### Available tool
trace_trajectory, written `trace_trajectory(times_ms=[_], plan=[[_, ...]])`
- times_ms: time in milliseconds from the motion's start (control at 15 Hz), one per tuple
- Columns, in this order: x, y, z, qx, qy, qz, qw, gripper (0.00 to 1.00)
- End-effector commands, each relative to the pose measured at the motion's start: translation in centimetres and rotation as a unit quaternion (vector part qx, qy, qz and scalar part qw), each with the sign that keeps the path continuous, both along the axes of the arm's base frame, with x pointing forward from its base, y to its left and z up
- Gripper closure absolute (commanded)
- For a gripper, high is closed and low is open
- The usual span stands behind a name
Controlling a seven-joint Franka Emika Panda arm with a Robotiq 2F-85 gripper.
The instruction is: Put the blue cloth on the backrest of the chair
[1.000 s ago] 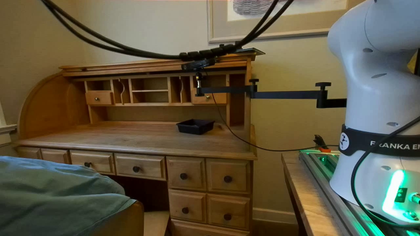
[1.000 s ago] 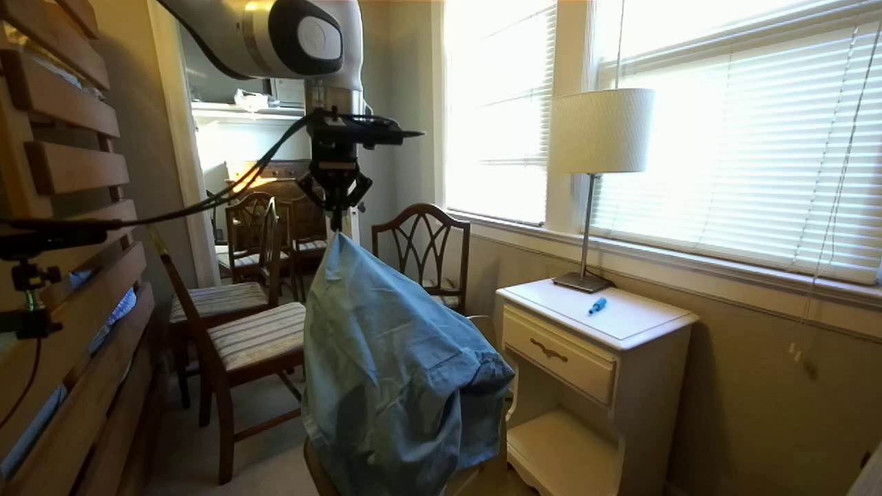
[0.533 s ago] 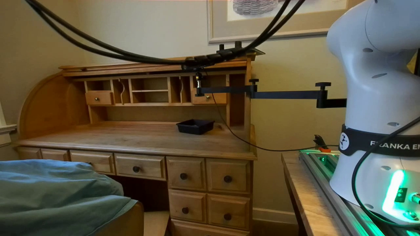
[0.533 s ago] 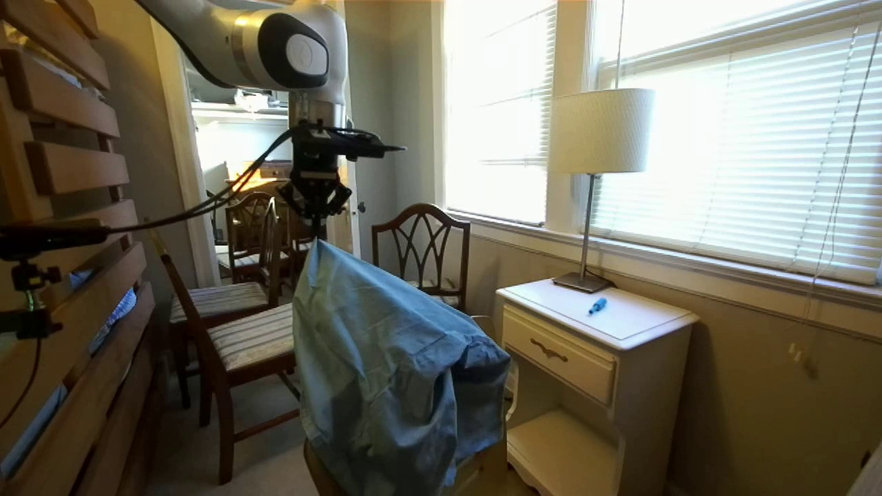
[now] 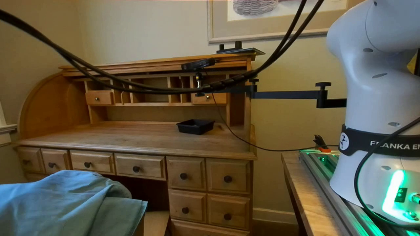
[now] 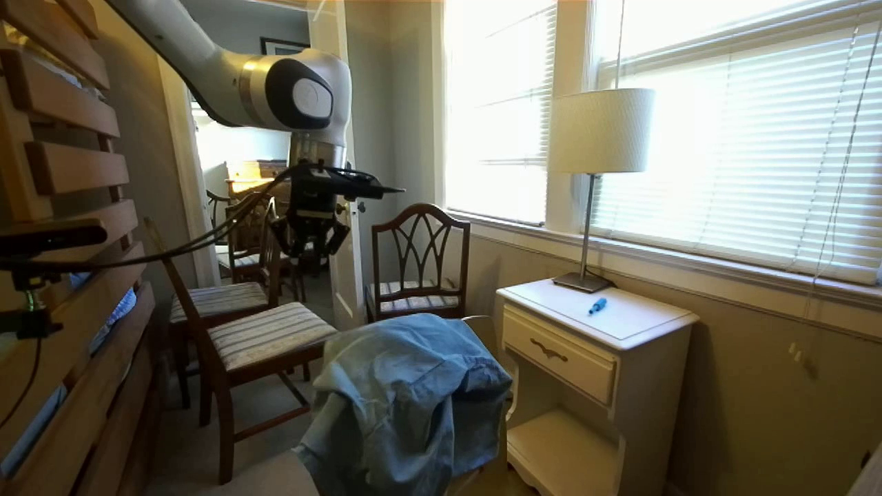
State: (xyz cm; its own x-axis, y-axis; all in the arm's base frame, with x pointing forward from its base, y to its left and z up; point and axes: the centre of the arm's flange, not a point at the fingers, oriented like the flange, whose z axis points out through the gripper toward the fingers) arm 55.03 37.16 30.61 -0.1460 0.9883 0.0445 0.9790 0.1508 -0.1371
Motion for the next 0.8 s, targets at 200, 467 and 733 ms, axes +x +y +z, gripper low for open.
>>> trace_trajectory(times_ms=[200,467,733], plan=[[0.8,-0.8,-1.1,-0.028,-0.015,-0.006,0.9995,0.18],[2.1,-4.0,4.1,-0.01,-0.078,-0.085,0.9933,0.0],[3.4,-10.3,9.5,0.014,-0.128,-0.182,0.9749,0.0]])
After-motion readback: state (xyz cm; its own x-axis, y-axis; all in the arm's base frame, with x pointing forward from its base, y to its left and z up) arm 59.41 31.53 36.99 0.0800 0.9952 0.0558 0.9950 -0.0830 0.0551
